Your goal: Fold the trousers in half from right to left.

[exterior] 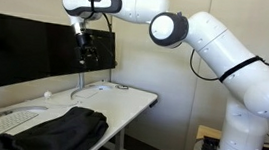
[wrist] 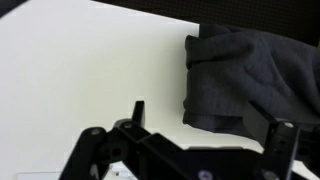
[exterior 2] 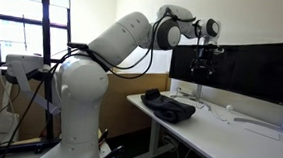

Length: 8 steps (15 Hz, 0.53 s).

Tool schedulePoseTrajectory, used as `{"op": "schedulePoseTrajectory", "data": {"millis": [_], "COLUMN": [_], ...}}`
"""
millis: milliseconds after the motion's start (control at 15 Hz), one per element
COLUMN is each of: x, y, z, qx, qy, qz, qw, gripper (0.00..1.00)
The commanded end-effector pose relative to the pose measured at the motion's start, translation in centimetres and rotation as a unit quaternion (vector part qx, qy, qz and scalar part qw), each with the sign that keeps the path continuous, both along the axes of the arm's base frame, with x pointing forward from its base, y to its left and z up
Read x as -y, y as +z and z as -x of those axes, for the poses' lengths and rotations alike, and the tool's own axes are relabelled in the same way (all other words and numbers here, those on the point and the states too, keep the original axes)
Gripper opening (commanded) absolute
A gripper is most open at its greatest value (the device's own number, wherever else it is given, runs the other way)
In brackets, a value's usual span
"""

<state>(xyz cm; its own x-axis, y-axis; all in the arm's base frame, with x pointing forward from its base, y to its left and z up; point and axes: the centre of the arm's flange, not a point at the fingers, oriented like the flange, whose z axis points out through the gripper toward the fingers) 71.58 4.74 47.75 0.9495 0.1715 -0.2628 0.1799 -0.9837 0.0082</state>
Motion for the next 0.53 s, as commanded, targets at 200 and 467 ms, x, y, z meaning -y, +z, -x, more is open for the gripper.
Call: {"op": "schedulePoseTrajectory", "data": {"millis": [200, 467], "x": [4.1, 5.3], "y": [0.6, 0.8], "z": [1.3, 2.3], "qx": [-0.015, -0.022], "qy": [-0.004, -0.005], "qz": [-0.003, -0.003], "qw": [0.9999, 0.9997], "gripper": [1.00, 1.00]}}
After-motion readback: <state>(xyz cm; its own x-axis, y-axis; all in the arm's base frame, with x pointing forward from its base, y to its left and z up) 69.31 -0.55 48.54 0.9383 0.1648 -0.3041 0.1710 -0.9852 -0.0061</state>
